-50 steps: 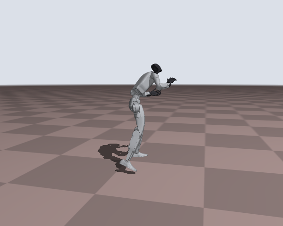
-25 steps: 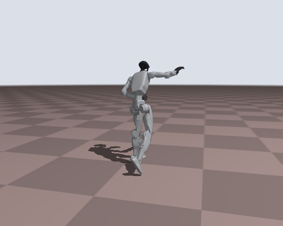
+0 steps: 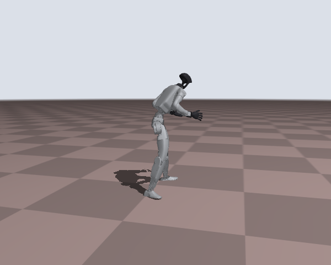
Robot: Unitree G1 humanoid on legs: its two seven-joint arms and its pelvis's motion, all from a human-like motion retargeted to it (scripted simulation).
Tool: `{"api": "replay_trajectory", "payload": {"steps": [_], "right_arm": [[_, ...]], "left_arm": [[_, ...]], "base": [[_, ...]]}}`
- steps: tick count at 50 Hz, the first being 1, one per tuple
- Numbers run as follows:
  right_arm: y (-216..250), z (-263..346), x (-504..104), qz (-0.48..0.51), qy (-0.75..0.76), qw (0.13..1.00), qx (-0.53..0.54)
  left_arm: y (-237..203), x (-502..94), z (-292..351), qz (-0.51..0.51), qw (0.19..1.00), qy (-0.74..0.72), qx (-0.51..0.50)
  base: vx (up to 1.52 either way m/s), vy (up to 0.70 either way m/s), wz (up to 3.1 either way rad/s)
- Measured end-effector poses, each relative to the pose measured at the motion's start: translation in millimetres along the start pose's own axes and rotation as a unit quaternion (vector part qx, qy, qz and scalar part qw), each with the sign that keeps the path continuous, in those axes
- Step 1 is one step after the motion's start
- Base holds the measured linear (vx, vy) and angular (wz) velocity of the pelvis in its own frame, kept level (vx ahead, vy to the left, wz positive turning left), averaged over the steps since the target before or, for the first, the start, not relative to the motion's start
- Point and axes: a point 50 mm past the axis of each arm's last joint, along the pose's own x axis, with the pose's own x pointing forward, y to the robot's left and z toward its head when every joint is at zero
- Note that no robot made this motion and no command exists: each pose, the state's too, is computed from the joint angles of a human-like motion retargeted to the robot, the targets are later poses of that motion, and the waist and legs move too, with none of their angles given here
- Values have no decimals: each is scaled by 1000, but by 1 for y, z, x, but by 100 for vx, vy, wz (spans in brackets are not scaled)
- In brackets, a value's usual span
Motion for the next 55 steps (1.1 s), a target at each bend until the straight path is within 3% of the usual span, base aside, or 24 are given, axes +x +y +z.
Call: {"api": "replay_trajectory", "payload": {"steps": [3, 10, 13, 18, 25, 27, 34, 36, 40, 43, 46, 48, 50, 52, 55], "right_arm": [[13, -2, -15, -5, 25, 999, 39], [53, 39, -13, 87, -48, 988, 121], [65, 46, -19, 102, -52, 981, 157], [80, 43, -19, 100, -46, 978, 177], [56, 64, -5, 96, -117, 969, 194], [47, 72, -3, 103, -143, 966, 189], [24, 90, 6, 116, -202, 961, 152], [21, 94, 10, 129, -213, 958, 146], [24, 97, 16, 136, -219, 952, 163], [33, 89, 18, 129, -198, 957, 169], [43, 81, 23, 161, -172, 960, 150], [41, 79, 16, 161, -165, 959, 163], [36, 69, 4, 137, -132, 964, 187], [29, 52, -6, 145, -83, 972, 164], [20, 32, -16, 147, -28, 981, 120]], "left_arm": [[-6, -9, 2, -6, 998, 12, 60], [-16, -31, -3, 20, 994, 14, 110], [-18, -37, -15, 22, 982, 22, 185], [-34, -16, -24, -60, 950, -3, 305], [-65, -8, 3, -53, 942, -153, 293], [-74, -9, 16, -56, 875, -237, 418], [-113, 7, 82, -110, 703, -410, 570], [-117, 25, 110, -112, 609, -428, 658], [-119, 115, 192, 37, 335, -433, 836], [-92, 183, 253, 224, 229, -263, 910], [-60, 173, 297, 305, 209, -42, 928], [-81, 167, 300, 258, 115, -94, 955], [-100, 165, 266, 180, 195, -254, 930], [-101, 146, 243, 110, 258, -268, 922], [-101, 134, 253, 109, 201, -251, 941]], "base": [[-42, -29, -124], [-38, -18, -111], [-25, 2, -87], [-7, -8, -99], [26, -26, -155], [31, -10, -128], [29, -4, -132], [19, -2, -143], [10, -1, -105], [1, 4, -68], [3, 8, -70], [8, 9, -114], [7, 8, -132], [5, 7, -95], [-4, 7, -3]]}}
